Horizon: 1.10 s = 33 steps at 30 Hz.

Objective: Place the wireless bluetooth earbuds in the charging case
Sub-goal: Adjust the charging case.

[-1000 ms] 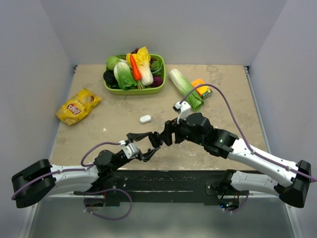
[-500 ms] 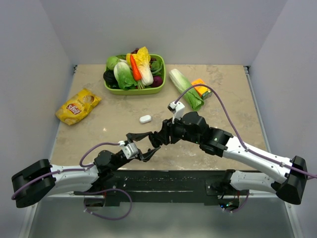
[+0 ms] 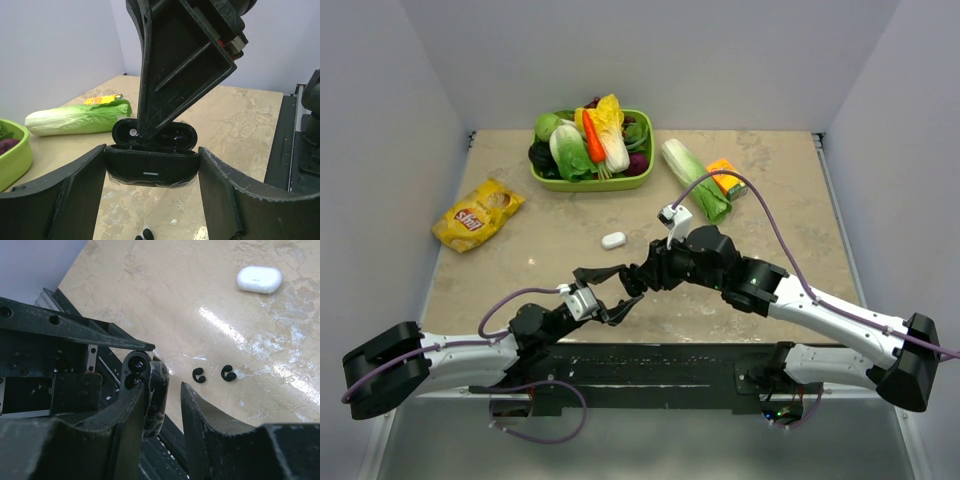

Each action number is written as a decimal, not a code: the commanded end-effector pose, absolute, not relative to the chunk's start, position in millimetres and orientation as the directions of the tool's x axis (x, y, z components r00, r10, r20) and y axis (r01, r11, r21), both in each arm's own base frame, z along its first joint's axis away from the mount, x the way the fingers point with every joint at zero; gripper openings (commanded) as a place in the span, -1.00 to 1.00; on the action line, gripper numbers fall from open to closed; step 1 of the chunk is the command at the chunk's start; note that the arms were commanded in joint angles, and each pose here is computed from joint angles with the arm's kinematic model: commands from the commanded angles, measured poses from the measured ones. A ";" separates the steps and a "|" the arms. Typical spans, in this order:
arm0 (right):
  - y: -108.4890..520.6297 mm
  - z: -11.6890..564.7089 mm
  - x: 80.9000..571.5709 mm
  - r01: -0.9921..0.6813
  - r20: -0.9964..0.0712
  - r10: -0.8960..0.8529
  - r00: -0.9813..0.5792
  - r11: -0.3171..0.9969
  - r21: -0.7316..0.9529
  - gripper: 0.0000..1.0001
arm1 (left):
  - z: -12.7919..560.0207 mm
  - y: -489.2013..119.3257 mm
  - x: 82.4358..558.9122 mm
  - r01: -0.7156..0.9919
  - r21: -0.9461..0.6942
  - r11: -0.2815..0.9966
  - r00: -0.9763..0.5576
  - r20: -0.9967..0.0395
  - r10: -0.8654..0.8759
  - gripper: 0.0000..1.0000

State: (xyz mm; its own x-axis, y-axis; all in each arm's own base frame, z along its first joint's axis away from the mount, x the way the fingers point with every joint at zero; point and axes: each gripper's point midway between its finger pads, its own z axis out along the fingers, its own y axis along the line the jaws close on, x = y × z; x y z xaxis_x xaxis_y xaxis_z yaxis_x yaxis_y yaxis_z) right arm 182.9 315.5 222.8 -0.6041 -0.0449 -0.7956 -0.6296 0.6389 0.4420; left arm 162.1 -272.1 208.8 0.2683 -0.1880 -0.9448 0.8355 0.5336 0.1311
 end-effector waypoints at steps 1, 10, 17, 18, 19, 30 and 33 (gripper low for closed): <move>317.4 220.9 185.1 -0.627 -0.796 -0.033 -0.604 0.637 0.449 -0.25 | 215.3 -261.8 157.7 0.824 0.137 0.550 0.306 -0.924 -0.229 -1.00; 312.3 227.1 187.1 -0.634 -0.817 -0.024 -0.577 0.643 0.429 -0.56 | 213.0 -261.6 158.0 0.824 0.129 0.552 0.297 -0.927 -0.227 -1.00; 301.3 245.8 190.7 -0.685 -0.870 -0.076 -0.488 0.651 0.327 -1.00 | 200.0 -271.6 164.4 0.833 0.082 0.547 0.216 -0.959 -0.185 -0.43; 300.2 253.2 190.7 -0.695 -0.879 -0.077 -0.470 0.646 0.315 -1.00 | 203.4 -274.7 166.6 0.833 0.072 0.549 0.207 -0.960 -0.189 -0.26; 298.5 256.1 191.0 -0.702 -0.884 -0.087 -0.459 0.646 0.301 -1.00 | 199.4 -276.1 169.6 0.830 0.054 0.556 0.184 -0.966 -0.180 -0.08; 280.4 281.1 181.3 -0.782 -0.924 -0.189 -0.334 0.603 0.159 -1.00 | 197.4 -283.4 191.1 0.789 -0.102 0.606 0.020 -0.981 -0.192 1.00; 273.7 289.5 179.2 -0.803 -0.940 -0.206 -0.272 0.587 0.103 -1.00 | 203.3 -285.3 192.9 0.797 -0.151 0.584 -0.034 -0.978 -0.206 1.00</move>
State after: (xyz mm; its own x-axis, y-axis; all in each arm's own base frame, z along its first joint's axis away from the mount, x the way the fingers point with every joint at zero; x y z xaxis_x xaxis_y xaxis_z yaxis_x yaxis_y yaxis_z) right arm 180.4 282.9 266.2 -0.3801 -0.1788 -0.9075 -0.7624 0.6161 0.1979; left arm 184.9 -280.8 173.8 0.0172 -0.1180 -0.9929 0.8040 0.5919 -0.0564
